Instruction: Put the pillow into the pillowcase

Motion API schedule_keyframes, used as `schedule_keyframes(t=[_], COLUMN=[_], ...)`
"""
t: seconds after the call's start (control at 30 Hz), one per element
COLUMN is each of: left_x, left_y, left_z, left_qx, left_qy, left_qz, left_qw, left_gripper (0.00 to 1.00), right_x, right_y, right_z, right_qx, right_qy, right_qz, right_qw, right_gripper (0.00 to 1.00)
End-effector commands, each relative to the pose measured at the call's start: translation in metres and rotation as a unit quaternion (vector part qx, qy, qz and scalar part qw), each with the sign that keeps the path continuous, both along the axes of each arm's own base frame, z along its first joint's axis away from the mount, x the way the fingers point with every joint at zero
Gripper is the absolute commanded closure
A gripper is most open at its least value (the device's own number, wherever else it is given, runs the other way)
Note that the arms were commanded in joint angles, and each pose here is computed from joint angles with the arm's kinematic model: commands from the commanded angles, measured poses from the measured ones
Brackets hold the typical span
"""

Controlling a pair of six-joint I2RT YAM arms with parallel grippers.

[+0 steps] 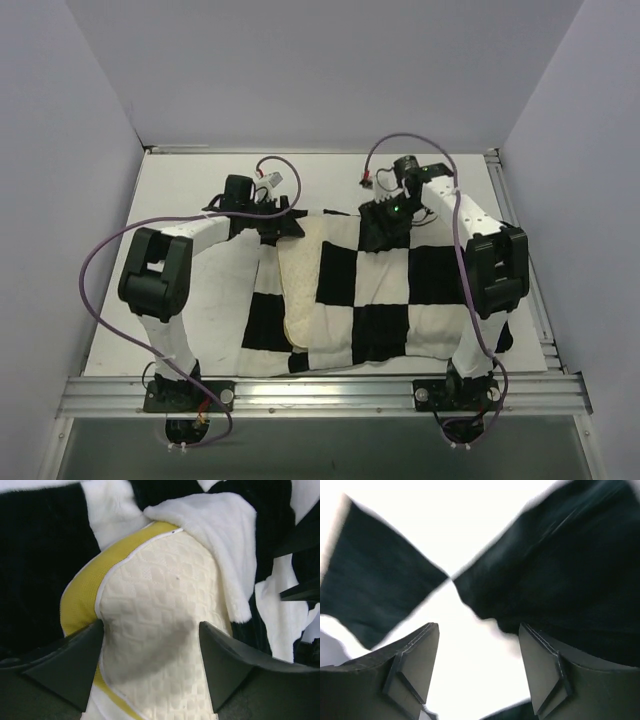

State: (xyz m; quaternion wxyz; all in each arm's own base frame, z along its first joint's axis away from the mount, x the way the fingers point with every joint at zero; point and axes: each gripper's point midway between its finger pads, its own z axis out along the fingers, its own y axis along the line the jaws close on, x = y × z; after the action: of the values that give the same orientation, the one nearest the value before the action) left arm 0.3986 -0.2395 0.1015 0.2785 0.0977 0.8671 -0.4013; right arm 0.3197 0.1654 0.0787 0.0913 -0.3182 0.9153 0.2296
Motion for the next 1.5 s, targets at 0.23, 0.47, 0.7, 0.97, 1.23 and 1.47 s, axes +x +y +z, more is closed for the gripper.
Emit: schedule_keyframes(t=[0.23, 0.47, 0.7, 0.97, 1.23, 1.47], left_x=[-0.033, -0.039, -0.048, -0.049, -0.034, -0.025], left_y=[-0.044, -0.048, -0.055, -0.068, -0.104, -0.107], left_z=[0.002, 0.012, 0.02, 0.036, 0.096, 0.089], left_qx=[-0.071, -0.101, -0.133, -0.229, -0.416, -0.436], left_qy=[0.013, 0.009, 0.006, 0.016, 0.029, 0.039], left_qz=[-0.063, -0.057, -0.072, -0.068, -0.069, -0.054], left_qw=[0.995, 0.993, 0.988, 0.971, 0.906, 0.897], left_gripper=[0.76, 0.81, 0.87, 0.97, 1.0, 1.0], right_x=[0.088, 0.082, 0.089, 0.06, -0.01, -0.022], right_y=[0.067, 0.085, 0.079, 0.132, 0.202, 0.228], right_z=[0.096, 0.045, 0.011, 0.069, 0.163, 0.203], right_qx=[0.066, 0.002, -0.04, 0.14, 0.345, 0.445], right_qy=[-0.075, -0.045, -0.035, 0.022, 0.083, 0.108], right_qz=[-0.084, -0.085, -0.088, -0.061, -0.023, -0.091], right_qw=[0.991, 0.995, 0.995, 0.988, 0.934, 0.884], right_gripper=[0.41, 0.41, 0.56, 1.0, 1.0, 1.0])
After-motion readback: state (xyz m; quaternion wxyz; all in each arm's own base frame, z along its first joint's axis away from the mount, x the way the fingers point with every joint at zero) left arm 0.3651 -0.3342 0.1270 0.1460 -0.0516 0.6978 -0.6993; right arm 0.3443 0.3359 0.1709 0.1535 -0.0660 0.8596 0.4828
